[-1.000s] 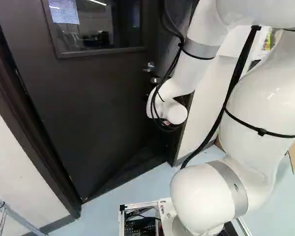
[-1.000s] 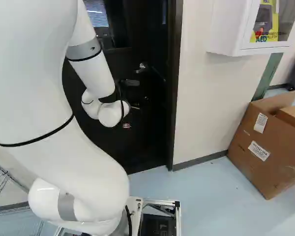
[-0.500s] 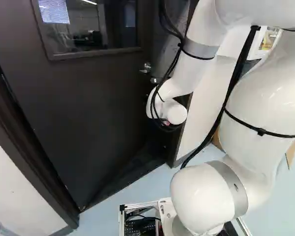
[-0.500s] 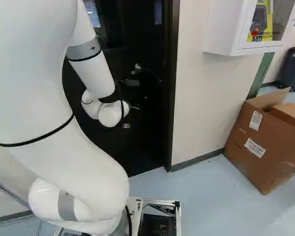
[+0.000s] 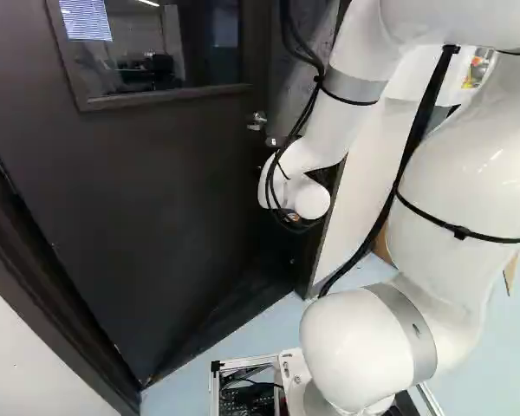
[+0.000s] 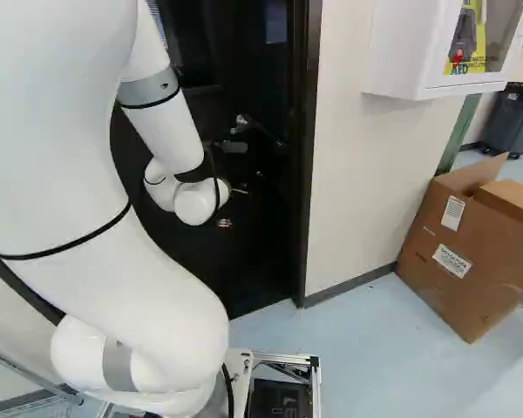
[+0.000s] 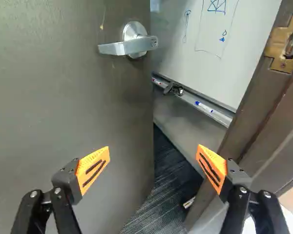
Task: Open the door and move inside
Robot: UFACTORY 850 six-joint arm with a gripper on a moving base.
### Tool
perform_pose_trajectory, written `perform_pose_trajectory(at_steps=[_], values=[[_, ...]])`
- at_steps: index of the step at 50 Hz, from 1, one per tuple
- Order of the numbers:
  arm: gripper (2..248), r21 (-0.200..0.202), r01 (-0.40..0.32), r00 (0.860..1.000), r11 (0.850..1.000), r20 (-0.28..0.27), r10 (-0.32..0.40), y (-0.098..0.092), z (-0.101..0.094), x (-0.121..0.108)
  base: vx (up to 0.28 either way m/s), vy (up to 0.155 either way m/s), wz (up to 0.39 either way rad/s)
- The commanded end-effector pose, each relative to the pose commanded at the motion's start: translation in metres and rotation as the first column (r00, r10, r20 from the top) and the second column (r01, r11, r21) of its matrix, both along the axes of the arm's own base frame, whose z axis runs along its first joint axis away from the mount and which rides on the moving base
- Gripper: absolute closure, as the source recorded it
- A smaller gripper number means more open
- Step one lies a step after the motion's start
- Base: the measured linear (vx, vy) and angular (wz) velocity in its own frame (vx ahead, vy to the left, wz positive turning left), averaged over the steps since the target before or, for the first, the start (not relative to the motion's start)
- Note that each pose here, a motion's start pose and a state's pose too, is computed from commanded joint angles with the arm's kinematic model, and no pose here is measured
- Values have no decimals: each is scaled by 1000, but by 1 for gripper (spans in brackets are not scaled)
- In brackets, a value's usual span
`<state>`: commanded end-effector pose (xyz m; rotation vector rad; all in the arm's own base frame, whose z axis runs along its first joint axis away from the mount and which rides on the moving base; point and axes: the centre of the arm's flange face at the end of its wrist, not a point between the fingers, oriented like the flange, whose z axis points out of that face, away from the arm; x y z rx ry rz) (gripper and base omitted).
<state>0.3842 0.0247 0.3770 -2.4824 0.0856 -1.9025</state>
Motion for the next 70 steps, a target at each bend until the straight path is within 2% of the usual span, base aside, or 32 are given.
perform_pose_trajectory(at_steps=[54,70], values=[[3,0,0,1000,1000,0,0,0,0,0,63,72,-11],[3,0,0,1000,1000,0,0,0,0,0,2,4,-5]])
